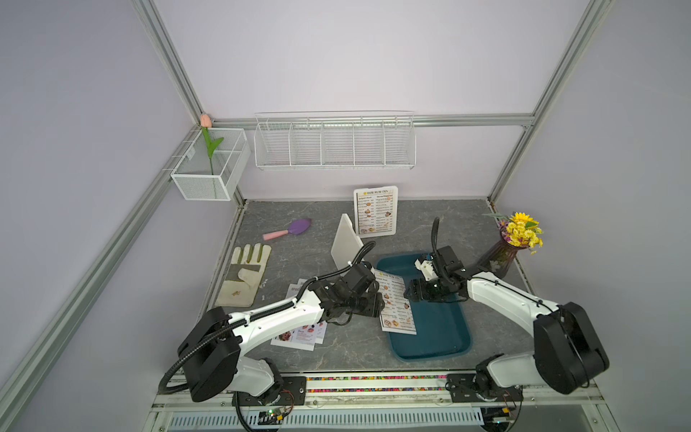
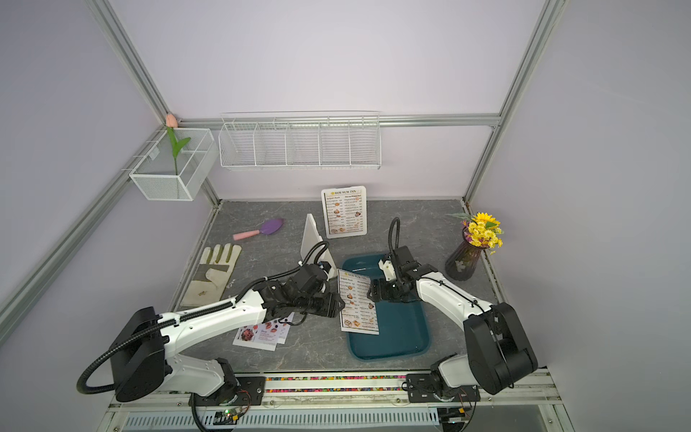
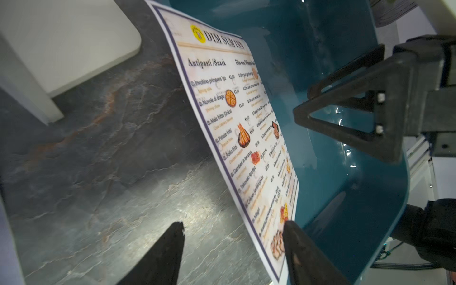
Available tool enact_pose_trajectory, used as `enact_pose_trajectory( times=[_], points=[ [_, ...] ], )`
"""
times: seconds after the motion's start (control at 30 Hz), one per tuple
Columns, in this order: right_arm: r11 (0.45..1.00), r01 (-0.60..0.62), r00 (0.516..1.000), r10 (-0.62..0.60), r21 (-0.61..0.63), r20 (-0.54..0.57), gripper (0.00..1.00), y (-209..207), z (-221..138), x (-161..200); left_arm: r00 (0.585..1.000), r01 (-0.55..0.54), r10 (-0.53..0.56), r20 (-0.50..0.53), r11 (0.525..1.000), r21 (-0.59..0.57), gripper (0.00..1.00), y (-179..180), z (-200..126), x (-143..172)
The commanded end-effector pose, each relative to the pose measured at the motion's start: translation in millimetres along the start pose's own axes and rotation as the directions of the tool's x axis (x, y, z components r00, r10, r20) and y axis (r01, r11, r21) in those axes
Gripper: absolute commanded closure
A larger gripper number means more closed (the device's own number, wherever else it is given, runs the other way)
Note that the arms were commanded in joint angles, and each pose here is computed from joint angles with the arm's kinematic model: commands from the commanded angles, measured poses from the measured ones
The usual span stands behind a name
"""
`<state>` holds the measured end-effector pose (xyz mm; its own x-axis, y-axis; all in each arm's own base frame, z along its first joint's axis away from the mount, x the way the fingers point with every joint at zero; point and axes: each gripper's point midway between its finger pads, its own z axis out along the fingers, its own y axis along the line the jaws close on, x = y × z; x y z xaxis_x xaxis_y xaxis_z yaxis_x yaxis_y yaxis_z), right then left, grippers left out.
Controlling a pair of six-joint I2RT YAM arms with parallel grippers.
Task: Replace the menus in the menu holders
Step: Pick up the menu from the storage box.
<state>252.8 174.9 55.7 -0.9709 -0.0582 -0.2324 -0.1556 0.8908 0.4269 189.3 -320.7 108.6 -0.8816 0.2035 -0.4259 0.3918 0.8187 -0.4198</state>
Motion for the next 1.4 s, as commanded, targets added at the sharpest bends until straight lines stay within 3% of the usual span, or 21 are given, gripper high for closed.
enact_pose_trajectory(
  times=[0.0, 0.3, 0.6, 1.13, 1.37],
  points=[
    [0.999, -0.038, 0.998, 0.037, 0.007, 0.051, 0.22, -6.5, 9.4, -11.7, 0.994, 0.060, -0.056, 0.095, 0.998, -0.036, 0.34, -2.2, 3.4, -21.7],
    [0.997, -0.061, 0.998, 0.063, 0.045, -0.026, 0.32, -20.5, 37.6, 0.9, 0.988, 0.088, -0.075, 0.137, 0.992, -0.088, 0.38, 4.7, 17.4, -32.8],
    [0.995, -0.071, 0.997, 0.068, -0.066, -0.035, 0.34, 11.6, 48.6, 2.0, 0.988, 0.091, -0.082, 0.130, 0.993, -0.070, 0.40, -4.2, 28.1, -39.1],
    [0.997, -0.053, 0.998, 0.049, -0.064, -0.050, 0.34, 18.8, 47.2, 3.0, 0.986, 0.093, -0.072, 0.152, 0.986, -0.137, 0.88, 7.2, 22.2, -42.2],
    [0.998, -0.021, 1.000, 0.020, -0.062, -0.017, 0.31, 23.1, 29.9, -8.7, 0.984, 0.076, -0.053, 0.168, 0.988, -0.137, 0.89, 3.1, 11.1, -49.3]
  ],
)
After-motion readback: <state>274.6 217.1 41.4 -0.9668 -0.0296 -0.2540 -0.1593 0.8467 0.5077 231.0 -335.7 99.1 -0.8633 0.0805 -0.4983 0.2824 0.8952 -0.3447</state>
